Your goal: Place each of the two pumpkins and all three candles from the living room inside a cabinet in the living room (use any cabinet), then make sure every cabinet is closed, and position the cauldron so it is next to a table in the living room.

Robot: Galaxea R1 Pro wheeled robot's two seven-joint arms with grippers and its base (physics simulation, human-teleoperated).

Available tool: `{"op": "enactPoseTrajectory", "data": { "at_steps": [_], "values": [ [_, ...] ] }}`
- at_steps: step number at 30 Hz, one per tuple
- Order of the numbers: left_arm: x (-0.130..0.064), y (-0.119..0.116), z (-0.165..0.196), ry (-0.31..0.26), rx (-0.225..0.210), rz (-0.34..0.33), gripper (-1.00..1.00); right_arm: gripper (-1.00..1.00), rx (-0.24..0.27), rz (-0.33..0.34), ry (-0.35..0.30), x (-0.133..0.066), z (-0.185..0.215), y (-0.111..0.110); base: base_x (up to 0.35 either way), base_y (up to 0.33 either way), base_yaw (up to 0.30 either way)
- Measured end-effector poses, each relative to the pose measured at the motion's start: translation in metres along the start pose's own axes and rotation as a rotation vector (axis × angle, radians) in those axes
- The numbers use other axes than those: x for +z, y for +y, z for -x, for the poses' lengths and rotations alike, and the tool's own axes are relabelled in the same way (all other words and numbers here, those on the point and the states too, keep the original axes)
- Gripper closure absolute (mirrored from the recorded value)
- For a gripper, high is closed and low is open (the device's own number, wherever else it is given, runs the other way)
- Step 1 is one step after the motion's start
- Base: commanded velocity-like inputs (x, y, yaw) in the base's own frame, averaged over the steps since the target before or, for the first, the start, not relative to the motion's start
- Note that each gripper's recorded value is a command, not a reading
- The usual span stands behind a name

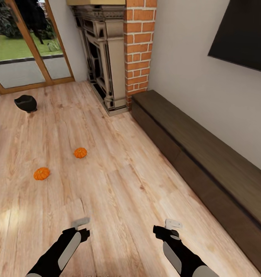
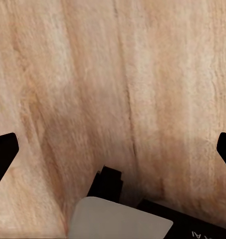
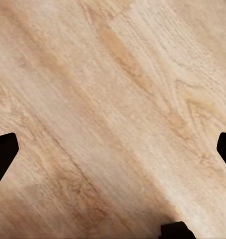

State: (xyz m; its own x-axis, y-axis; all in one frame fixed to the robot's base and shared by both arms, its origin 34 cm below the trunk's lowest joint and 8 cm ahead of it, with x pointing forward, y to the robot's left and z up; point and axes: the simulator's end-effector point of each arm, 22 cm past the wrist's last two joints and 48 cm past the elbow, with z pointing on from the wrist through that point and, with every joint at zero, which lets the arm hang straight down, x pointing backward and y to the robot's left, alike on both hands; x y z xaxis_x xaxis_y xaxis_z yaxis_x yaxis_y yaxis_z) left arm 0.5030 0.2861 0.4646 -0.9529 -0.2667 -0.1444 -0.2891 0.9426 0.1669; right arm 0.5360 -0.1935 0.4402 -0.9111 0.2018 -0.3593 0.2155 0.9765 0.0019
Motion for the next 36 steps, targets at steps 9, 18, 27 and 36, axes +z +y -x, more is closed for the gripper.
{"op": "enactPoseTrajectory", "data": {
  "at_steps": [9, 18, 27, 36],
  "values": [
    [0.0053, 0.0079, -0.0095, 0.022, 0.002, 0.017, -1.00, -1.00, -0.001, -0.001, 0.003, 0.0005, -0.0019, -0.0004, 0.161, 0.045, 0.284],
    [0.0071, 0.0095, -0.0065, 0.002, -0.011, 0.020, -1.00, -1.00, -0.002, -0.001, 0.006, 0.0012, -0.0032, -0.0003, 0.300, 0.081, 0.282],
    [0.0074, 0.0097, -0.0067, 0.002, -0.011, 0.021, -1.00, -1.00, -0.003, -0.006, 0.004, 0.0019, -0.0023, -0.0041, 0.319, 0.007, 0.068],
    [0.0074, 0.0098, -0.0067, 0.002, -0.011, 0.021, -1.00, -1.00, -0.005, -0.007, 0.003, 0.0021, -0.0021, -0.0052, 0.323, 0.000, 0.246]
  ]
}}
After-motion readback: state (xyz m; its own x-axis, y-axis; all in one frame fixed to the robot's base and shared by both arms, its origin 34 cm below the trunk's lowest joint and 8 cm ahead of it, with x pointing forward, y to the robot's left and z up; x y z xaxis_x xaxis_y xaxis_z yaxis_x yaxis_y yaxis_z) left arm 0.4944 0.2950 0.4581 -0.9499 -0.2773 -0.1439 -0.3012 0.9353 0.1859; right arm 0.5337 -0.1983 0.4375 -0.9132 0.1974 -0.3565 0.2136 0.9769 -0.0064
